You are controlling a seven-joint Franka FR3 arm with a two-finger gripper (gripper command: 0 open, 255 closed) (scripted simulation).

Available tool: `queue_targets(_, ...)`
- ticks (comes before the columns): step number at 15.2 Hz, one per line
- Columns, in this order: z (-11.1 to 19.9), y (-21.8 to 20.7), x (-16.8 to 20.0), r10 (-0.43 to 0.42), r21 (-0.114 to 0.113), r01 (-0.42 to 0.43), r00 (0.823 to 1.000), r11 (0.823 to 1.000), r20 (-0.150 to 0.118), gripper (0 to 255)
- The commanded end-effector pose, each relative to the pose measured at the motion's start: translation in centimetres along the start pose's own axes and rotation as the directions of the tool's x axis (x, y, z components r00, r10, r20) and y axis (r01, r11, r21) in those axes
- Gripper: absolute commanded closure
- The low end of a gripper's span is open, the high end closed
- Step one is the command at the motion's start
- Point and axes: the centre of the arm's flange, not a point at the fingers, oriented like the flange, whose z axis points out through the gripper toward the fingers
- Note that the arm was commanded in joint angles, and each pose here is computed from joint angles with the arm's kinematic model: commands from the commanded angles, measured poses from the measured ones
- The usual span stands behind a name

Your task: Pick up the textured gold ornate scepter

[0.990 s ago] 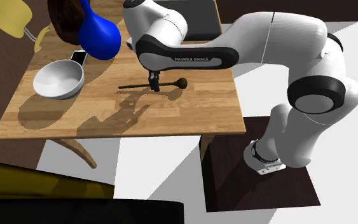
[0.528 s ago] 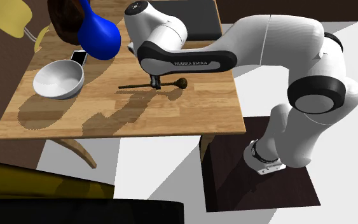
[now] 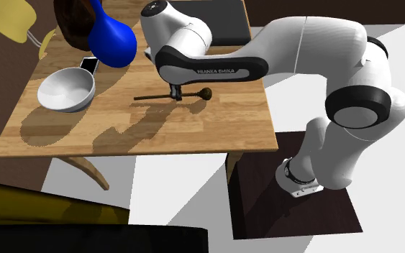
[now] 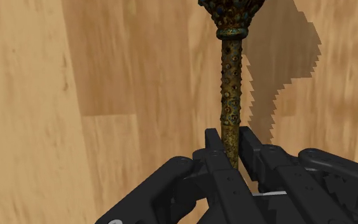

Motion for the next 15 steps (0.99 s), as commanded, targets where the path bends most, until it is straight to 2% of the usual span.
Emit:
queue_targets(1, -0.8, 0.0, -0.1, 0.0, 0.0, 0.0, 1.0, 1.0, 0.0, 255)
queue_targets(15, -7.8, 0.1, -0.6, 0.0, 0.0, 0.0, 1.0, 1.0, 0.0, 255)
